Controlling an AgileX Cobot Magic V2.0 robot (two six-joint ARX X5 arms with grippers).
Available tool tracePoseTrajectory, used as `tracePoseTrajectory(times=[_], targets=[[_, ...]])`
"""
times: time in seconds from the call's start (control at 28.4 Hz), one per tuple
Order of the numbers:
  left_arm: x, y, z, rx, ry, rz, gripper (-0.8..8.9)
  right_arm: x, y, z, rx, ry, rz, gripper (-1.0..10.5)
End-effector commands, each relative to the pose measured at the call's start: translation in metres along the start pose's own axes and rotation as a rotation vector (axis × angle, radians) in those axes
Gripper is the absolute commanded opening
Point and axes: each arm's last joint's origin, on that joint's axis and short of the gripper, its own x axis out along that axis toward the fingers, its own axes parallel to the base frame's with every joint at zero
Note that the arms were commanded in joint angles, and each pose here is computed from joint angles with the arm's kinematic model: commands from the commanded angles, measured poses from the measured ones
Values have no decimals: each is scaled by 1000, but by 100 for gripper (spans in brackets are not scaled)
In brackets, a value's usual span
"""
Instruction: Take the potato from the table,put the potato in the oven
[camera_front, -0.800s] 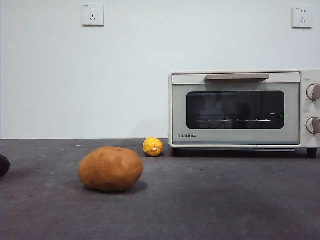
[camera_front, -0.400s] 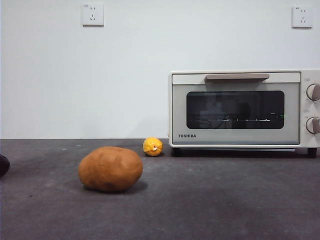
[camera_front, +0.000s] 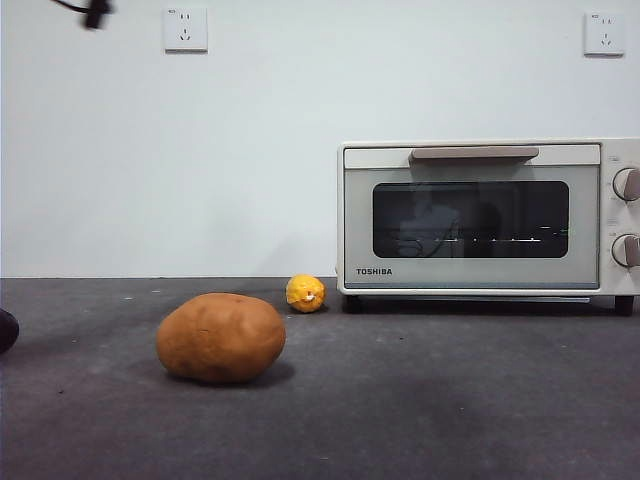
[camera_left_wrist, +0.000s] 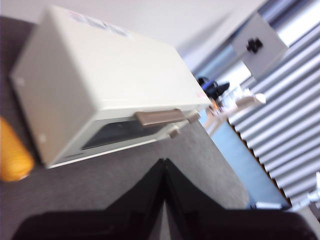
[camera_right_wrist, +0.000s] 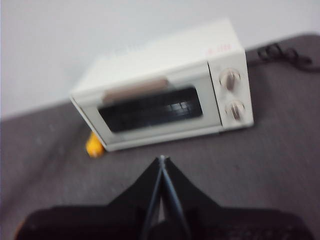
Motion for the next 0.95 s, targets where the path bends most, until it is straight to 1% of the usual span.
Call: tracePoseTrajectory(times=[0.04, 0.14, 0.21, 0.35, 0.46, 0.53, 0.6, 0.7, 0.77, 0.88, 0.95], targets=[[25, -7, 12, 46, 41, -31, -5, 1, 2, 8, -80, 51, -10, 3], [50, -12, 22, 56, 75, -56, -5, 6, 3, 17, -108, 97, -33, 3], [65, -14, 28, 58, 90, -66, -5, 10, 3, 22, -106, 111, -61, 3], [93, -16, 38, 59, 118, -85, -5, 18, 4, 27, -101, 194, -78, 3], [115, -16, 41, 59, 138, -96, -5, 26, 3, 31, -118, 246, -84, 3], [129, -15, 41, 59, 147, -91, -5, 32, 3, 33, -130, 273, -86, 3], [142, -14, 40, 71, 151, -62, -5, 37, 3, 34, -140, 300, -88, 3], [161, -14, 37, 122, 159, -29, -5, 45, 2, 35, -138, 336, -93, 3], [173, -14, 34, 156, 174, -28, -5, 49, 2, 36, -138, 356, -84, 3], [197, -9, 24, 213, 223, 12, -5, 55, 4, 35, -155, 387, -15, 2], [211, -6, 18, 238, 234, 8, -5, 58, 4, 35, -147, 401, 15, 2]])
